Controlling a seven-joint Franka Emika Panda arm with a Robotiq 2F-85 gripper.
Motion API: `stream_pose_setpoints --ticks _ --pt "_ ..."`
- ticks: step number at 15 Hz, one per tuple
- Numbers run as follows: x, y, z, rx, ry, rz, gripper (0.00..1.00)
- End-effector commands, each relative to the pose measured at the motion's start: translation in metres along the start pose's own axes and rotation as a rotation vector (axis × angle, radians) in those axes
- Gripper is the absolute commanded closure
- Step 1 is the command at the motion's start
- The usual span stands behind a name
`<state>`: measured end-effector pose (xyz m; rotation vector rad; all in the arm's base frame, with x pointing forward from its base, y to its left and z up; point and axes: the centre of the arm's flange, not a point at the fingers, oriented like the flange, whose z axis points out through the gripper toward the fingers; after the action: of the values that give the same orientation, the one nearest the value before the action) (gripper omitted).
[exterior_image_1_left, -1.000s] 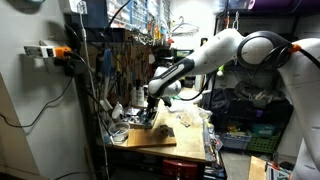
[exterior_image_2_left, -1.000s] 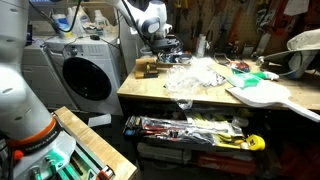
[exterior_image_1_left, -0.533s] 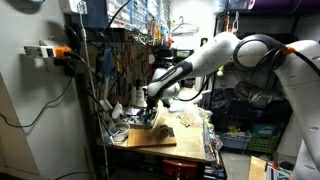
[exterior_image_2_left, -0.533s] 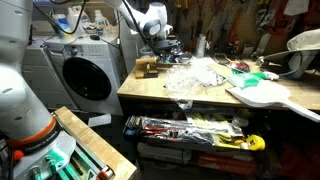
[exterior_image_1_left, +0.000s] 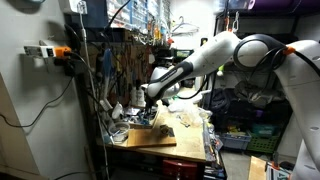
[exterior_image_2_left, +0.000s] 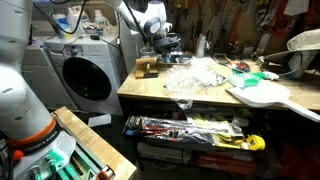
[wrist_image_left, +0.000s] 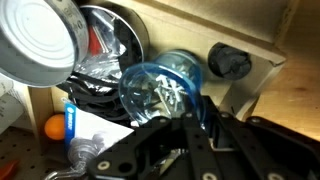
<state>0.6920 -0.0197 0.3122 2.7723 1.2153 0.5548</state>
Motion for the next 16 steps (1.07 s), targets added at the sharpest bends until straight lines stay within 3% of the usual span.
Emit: stream_pose_setpoints --ticks 1,11,16 --pt "0.004 -0.005 -0.015 -0.038 -0.018 -0.006 0.96" --pt "0.018 -0.027 -0.053 -0.122 -0.082 0.004 0.96" --pt "0.013 -0.038 -0.067 -0.239 -0.185 0.061 0.97"
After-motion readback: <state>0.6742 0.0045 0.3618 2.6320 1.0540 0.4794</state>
